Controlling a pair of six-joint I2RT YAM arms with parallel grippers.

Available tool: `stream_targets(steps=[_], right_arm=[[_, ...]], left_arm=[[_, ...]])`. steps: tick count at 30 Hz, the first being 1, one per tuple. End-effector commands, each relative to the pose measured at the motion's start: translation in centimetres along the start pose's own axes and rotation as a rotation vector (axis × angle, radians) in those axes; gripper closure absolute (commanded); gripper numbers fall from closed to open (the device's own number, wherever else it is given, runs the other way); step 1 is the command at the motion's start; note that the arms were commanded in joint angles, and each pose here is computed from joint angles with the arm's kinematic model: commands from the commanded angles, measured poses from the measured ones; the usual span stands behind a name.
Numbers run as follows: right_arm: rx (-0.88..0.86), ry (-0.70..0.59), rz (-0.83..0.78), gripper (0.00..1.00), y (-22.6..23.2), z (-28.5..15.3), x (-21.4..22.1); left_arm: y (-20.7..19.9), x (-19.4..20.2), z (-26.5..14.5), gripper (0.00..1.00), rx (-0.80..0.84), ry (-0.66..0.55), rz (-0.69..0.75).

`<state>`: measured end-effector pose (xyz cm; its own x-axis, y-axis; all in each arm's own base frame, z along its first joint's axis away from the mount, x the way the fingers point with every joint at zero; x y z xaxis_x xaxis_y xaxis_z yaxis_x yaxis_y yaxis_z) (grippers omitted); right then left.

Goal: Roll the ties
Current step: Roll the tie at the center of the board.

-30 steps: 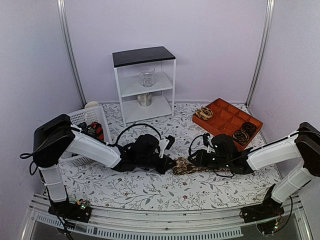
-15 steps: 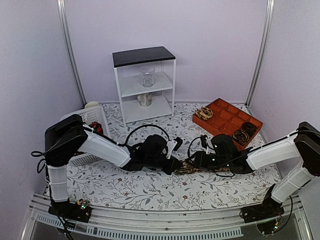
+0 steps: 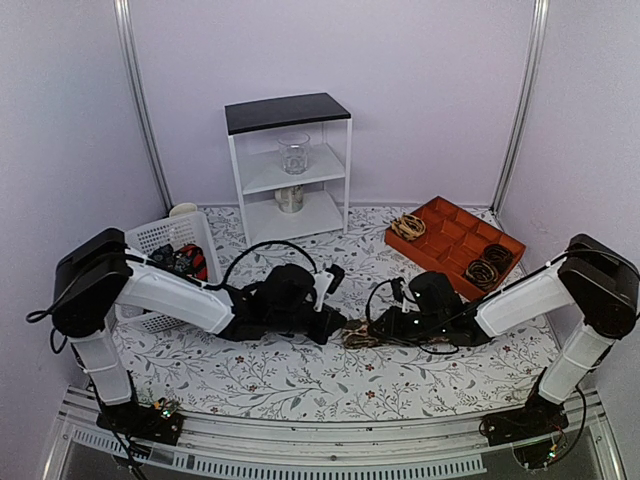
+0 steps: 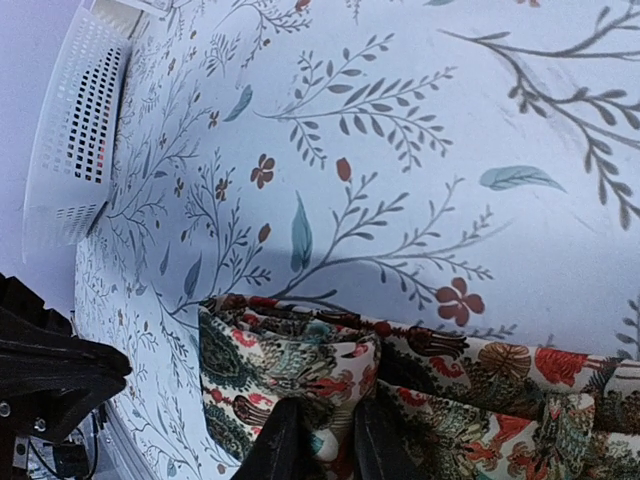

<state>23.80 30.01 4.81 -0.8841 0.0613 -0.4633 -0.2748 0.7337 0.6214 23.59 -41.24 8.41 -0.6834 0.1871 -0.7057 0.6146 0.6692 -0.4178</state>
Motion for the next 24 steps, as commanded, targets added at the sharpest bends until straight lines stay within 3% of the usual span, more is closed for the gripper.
stream_targets(steps=[1, 9, 24], right_arm=[[-0.028, 0.055, 0.011, 0.82, 1.3, 1.9, 1.1], [0.002, 0.051, 0.016, 0.83, 1.0, 2.2, 1.4], [0.013, 0.027, 0.012, 0.82, 0.3, 1.5, 0.8]], left_arm=[[3.6, 1.4, -2.8, 1.0, -0.136, -0.001, -0.069], [5.0, 5.2, -3.3, 1.0, -0.127, 0.055, -0.143], [5.2, 3.5, 0.8, 1.0, -0.067, 0.042, -0.13]])
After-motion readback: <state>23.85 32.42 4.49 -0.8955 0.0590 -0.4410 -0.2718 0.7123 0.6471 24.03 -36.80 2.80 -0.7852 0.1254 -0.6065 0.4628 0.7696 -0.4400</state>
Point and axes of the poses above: each gripper's point midway between its finger pads, its own z axis out along the fingers, its own y axis along the line the jaws close on, x = y × z, the point moved 2 cm from there along -z, back along the fingers, and after that the axes turned 6 degrees about -z, right-handed, at the moved point
